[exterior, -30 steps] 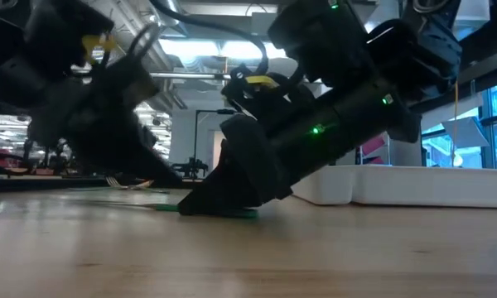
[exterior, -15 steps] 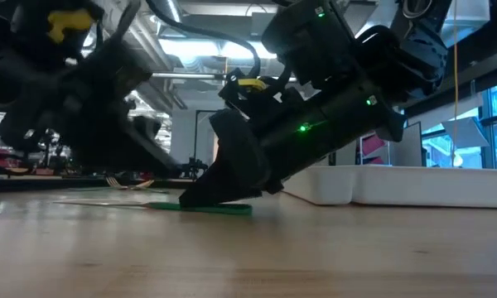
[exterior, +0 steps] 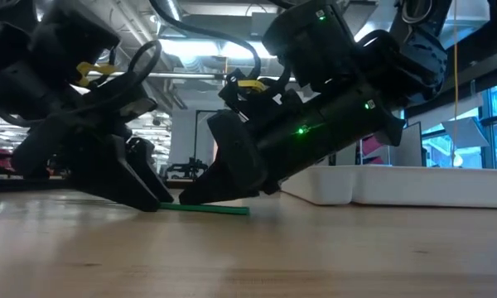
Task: Sort silverware
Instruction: Put the green knife into the silverware tray
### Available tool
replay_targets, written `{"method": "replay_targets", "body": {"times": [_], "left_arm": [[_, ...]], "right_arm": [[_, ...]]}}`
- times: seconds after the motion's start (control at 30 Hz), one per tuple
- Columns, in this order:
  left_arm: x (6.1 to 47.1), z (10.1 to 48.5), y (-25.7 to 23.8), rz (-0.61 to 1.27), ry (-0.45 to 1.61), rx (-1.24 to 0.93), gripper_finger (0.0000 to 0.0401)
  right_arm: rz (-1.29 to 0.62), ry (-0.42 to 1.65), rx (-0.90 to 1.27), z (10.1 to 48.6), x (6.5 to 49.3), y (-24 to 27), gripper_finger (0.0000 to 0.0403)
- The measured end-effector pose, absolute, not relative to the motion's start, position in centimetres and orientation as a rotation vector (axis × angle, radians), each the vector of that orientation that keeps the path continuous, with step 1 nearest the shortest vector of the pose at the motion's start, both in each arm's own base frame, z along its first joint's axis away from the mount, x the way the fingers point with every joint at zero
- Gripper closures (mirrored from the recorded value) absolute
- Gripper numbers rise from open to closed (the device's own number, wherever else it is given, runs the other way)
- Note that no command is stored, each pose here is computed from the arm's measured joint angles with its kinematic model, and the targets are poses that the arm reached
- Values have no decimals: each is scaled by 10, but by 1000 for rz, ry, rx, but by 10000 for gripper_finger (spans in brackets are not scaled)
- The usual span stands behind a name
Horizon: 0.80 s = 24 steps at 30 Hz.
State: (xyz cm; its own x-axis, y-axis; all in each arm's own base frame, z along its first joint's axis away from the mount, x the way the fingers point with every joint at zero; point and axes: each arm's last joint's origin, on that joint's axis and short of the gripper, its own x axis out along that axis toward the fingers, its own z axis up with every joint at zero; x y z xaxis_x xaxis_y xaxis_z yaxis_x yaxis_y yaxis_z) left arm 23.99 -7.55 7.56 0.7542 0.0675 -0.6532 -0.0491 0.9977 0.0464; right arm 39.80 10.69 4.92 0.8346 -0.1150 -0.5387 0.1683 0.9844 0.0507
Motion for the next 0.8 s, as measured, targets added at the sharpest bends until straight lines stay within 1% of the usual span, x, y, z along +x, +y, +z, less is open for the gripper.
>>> {"method": "replay_targets", "body": {"times": [0.07, 0.17, 0.33, 0.5, 0.6, 0.63, 0.7, 0.8], "left_arm": [[240, 74, -74, 55, 730, 5, 202], [240, 72, -73, 61, 745, -28, 228], [239, 72, -74, 48, 750, -38, 285], [240, 72, -75, 22, 751, -54, 353], [241, 73, -76, -1, 738, -68, 386], [241, 73, -77, -18, 737, -79, 393], [241, 74, -78, -24, 728, -93, 393], [241, 75, -82, -40, 707, -95, 397]], "right_arm": [[-146, 565, 98, 49, 398, 107, 401], [-141, 566, 98, 50, 398, 108, 402], [-127, 605, 33, 65, 391, 118, 402], [-149, 638, -54, 87, 382, 125, 401], [-154, 655, -37, 94, 379, 125, 399], [-153, 658, -21, 95, 379, 125, 395], [-159, 657, 1, 96, 378, 125, 380], [-167, 653, 29, 96, 379, 125, 340]]}}
